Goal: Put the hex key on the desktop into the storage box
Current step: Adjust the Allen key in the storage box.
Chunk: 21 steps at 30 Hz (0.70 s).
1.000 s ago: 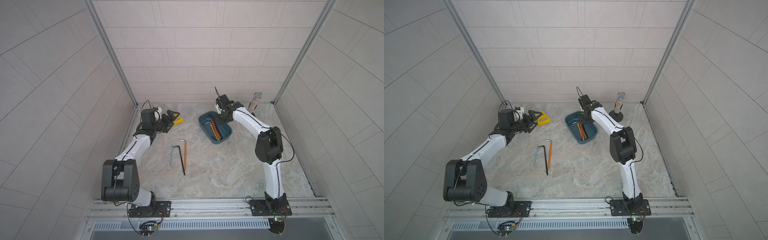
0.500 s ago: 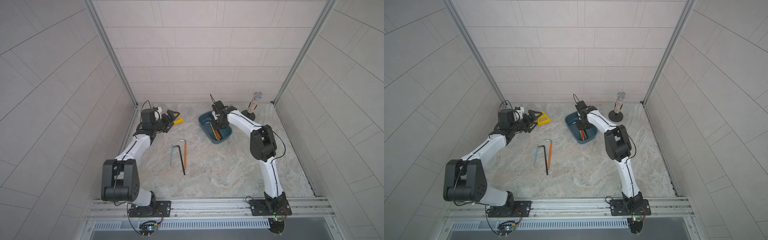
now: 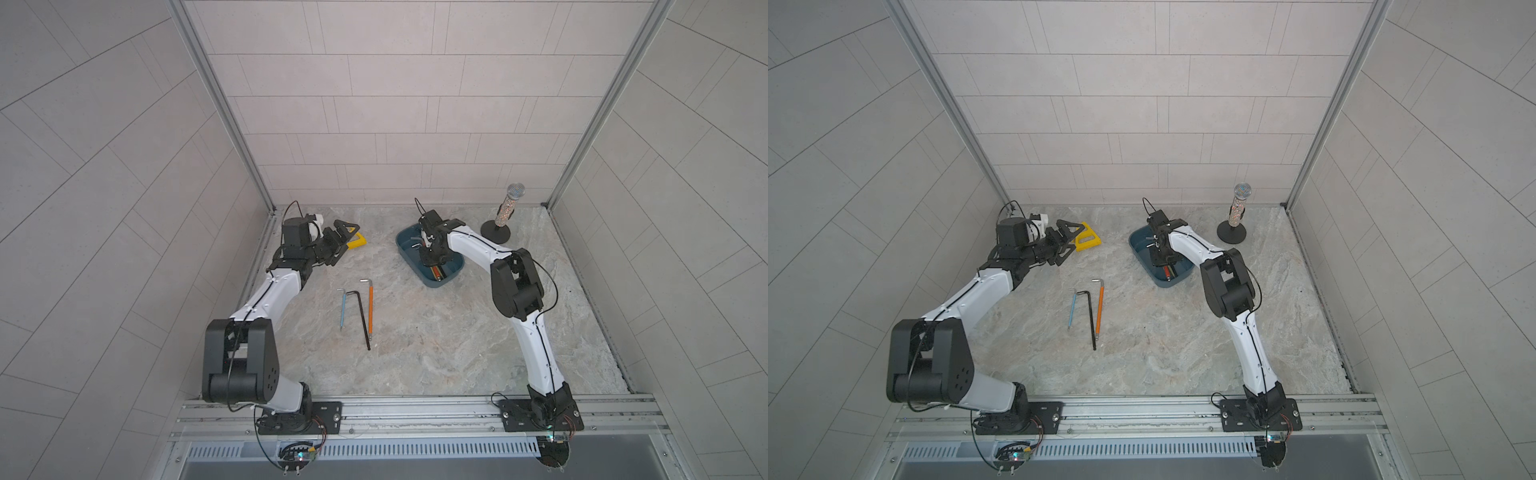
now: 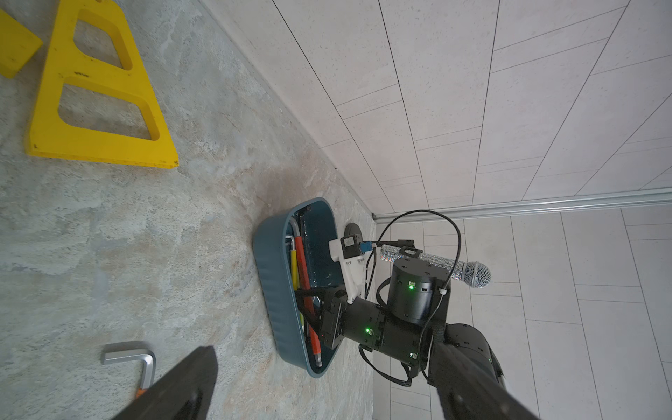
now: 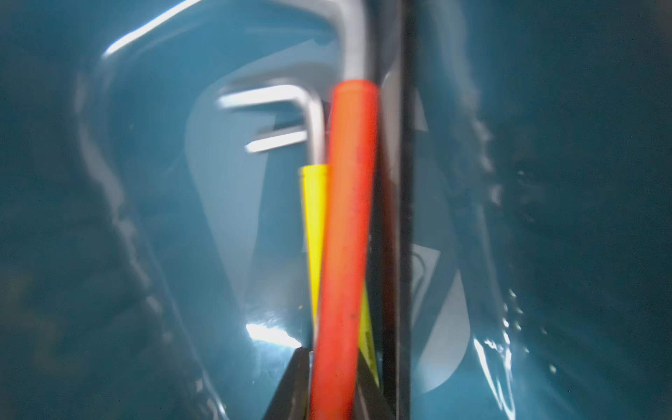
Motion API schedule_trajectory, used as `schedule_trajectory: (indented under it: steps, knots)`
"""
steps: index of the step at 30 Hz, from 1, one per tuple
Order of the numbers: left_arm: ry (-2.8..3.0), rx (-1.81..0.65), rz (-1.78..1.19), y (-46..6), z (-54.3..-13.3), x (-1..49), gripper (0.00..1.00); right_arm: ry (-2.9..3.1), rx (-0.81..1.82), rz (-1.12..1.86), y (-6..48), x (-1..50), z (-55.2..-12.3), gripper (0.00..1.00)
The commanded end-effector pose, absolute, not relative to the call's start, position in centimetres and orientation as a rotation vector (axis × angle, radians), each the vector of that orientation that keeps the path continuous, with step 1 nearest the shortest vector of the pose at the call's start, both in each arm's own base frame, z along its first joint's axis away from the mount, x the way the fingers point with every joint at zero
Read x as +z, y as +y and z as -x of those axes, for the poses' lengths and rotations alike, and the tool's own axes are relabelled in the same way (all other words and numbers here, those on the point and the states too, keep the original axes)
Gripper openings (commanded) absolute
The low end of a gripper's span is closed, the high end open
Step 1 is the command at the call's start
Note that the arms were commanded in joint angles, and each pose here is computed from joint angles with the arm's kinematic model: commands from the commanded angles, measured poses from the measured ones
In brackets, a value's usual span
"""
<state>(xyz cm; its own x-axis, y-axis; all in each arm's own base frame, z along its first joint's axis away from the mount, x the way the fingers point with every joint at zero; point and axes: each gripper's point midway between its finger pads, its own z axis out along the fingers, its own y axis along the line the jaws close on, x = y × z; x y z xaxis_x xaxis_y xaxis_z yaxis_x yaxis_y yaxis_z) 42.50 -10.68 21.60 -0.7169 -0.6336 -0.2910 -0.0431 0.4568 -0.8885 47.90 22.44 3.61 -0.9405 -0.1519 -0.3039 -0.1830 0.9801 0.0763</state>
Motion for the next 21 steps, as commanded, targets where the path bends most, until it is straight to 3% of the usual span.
schedule_trajectory:
  steps: [1, 9, 21]
  knots:
    - [2.083, -1.259, 0.534, -10.7, -42.6, 22.0, 1.0, 2.8, 0.137, 0.238, 22.4, 4.4, -47.7, 0.11]
    - [2.08, -1.259, 0.533, -10.7, -42.6, 22.1, 1.0, 2.722, 0.139, 0.246, 22.4, 7.9, -48.2, 0.02]
    - [2.081, -1.259, 0.531, -10.7, -42.5, 22.0, 1.0, 2.667, 0.192, 0.249, 23.0, 10.8, -48.5, 0.0]
